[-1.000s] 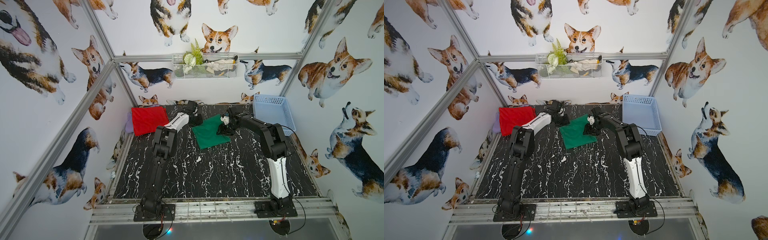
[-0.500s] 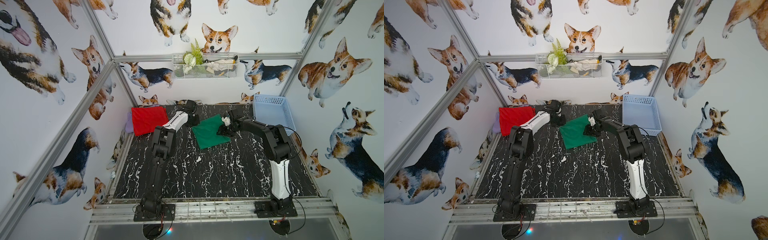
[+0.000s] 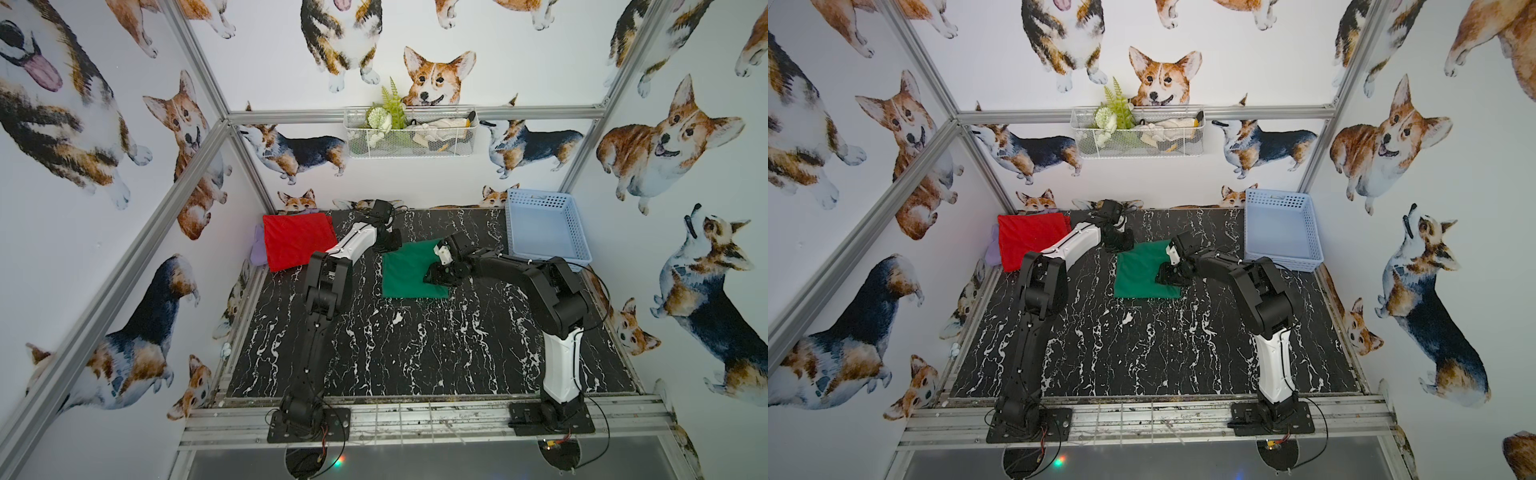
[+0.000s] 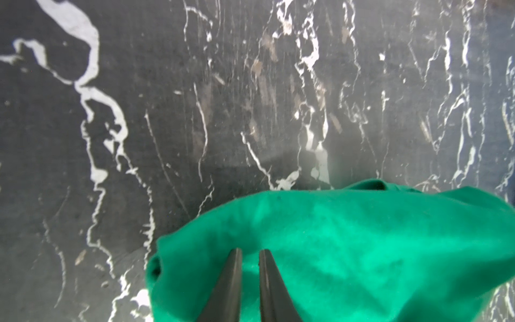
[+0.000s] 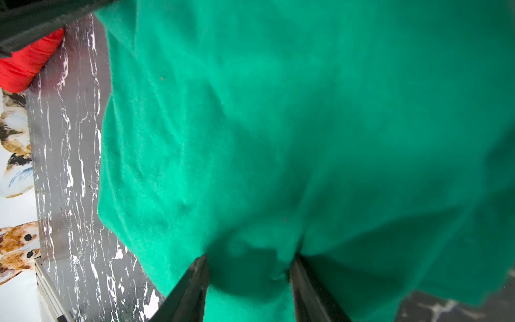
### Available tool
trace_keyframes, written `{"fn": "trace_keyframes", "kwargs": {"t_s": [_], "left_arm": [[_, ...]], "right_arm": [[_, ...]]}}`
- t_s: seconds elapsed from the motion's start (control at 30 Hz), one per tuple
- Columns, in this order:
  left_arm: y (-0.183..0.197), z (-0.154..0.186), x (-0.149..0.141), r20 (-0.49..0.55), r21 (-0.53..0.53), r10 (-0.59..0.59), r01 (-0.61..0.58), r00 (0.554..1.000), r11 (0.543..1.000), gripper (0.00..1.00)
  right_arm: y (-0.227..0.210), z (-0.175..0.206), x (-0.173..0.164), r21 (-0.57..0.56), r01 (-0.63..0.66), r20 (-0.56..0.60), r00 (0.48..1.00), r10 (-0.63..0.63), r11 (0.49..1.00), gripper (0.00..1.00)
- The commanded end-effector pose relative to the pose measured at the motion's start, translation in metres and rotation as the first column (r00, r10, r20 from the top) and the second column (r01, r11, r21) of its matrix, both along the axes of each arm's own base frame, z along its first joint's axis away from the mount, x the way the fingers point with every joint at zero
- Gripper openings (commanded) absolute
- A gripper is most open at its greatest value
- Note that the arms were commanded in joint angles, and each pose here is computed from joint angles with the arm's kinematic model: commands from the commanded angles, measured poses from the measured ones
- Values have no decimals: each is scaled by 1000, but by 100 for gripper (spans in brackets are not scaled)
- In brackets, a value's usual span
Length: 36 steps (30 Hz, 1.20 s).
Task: Fold and stack t-shirts
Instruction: Smooth out the T-shirt at the center of the board.
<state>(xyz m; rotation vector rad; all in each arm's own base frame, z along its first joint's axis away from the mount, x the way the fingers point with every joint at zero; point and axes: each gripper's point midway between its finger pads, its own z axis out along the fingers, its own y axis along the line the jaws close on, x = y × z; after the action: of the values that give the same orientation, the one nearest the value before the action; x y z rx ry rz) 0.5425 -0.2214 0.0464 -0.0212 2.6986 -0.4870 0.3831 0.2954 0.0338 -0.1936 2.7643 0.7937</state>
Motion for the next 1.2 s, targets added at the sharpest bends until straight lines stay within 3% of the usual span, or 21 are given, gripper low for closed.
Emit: {"fn": "trace_keyframes", "kwargs": {"t_s": [0.0,0.17,0.3,0.53,0.7,0.87,1.17], "left_arm": [[3,26,-5,57,-2,-12,12,998,1000,20],[8,48,-32,86,-1,-4,4,996,1000,21],[8,53,-57,86,-8,-1,2,996,1000,21],[-3,36,-101,46,2,-21,21,999,1000,21],[-10,20,-117,13,23,-33,33,999,999,21],[-13,5,-127,-18,11,-26,27,999,1000,21],[-20,-17,-134,-60,17,-33,34,998,999,21]], "right_arm": [[-26,4,-13,-137,37,-73,996,-48,990,54],[-34,46,30,-140,75,10,997,-74,987,54],[-40,57,56,-141,86,27,996,-83,986,54],[-41,39,96,-112,55,20,998,-53,992,55],[-45,21,115,-148,40,37,999,-35,988,54],[-46,5,119,-107,27,-24,999,-30,994,54],[-43,-33,96,-76,10,-152,988,-21,997,53]]}}
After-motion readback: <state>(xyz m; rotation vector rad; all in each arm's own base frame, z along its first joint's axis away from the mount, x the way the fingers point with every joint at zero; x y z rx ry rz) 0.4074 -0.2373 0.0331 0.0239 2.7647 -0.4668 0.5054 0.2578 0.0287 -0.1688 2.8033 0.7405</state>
